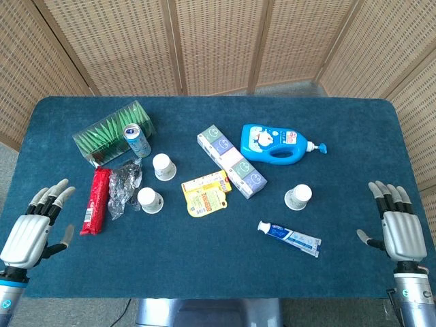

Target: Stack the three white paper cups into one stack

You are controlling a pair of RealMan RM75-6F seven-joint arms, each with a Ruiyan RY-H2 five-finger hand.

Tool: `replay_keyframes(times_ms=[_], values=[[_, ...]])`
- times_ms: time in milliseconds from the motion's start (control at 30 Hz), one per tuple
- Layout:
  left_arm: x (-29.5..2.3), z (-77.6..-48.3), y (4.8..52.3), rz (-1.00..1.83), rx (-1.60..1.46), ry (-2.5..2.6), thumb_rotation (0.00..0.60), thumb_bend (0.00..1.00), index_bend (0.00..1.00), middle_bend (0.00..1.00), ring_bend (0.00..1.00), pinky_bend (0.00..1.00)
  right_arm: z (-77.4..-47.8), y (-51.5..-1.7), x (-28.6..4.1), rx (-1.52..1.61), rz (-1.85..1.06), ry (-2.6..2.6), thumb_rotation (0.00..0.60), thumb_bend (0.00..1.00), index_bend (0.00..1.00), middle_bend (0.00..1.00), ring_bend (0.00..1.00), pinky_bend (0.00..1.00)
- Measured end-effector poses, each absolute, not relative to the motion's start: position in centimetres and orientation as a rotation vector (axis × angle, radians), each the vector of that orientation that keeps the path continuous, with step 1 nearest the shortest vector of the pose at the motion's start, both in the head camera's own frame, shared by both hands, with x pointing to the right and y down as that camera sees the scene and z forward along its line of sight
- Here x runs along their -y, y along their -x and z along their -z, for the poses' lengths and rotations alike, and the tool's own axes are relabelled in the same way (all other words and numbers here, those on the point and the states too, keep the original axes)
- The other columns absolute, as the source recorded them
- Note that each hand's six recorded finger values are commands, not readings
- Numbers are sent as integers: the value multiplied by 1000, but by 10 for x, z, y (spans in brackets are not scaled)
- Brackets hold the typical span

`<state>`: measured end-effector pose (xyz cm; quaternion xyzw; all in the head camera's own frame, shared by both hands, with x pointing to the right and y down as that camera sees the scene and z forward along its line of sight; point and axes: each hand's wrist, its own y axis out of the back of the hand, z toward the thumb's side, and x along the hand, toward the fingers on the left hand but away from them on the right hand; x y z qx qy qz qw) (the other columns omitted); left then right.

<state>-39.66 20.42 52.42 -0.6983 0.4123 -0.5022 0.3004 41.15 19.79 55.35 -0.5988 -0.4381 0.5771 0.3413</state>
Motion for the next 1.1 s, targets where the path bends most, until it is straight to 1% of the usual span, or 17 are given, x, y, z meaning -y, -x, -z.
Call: replay_keyframes(times_ms=[433, 767, 1100], values=[[-204, -523, 397, 1331, -1092, 1853, 600, 573, 0, 19, 0, 9, -553, -411, -199, 1141, -1497, 1559, 600, 206, 0, 5, 0, 34], [-200, -528, 397, 1359, -1066, 1865, 600, 572, 0, 13, 0, 9, -554, -410, -196, 1143, -1502, 1559, 600, 204, 0, 5, 0, 34], [-194, -548, 384, 1433, -923, 1911, 600, 571, 0, 0, 0, 9, -558, -411, -193, 1140, -1516, 1567, 600, 205, 0, 5, 0, 34]])
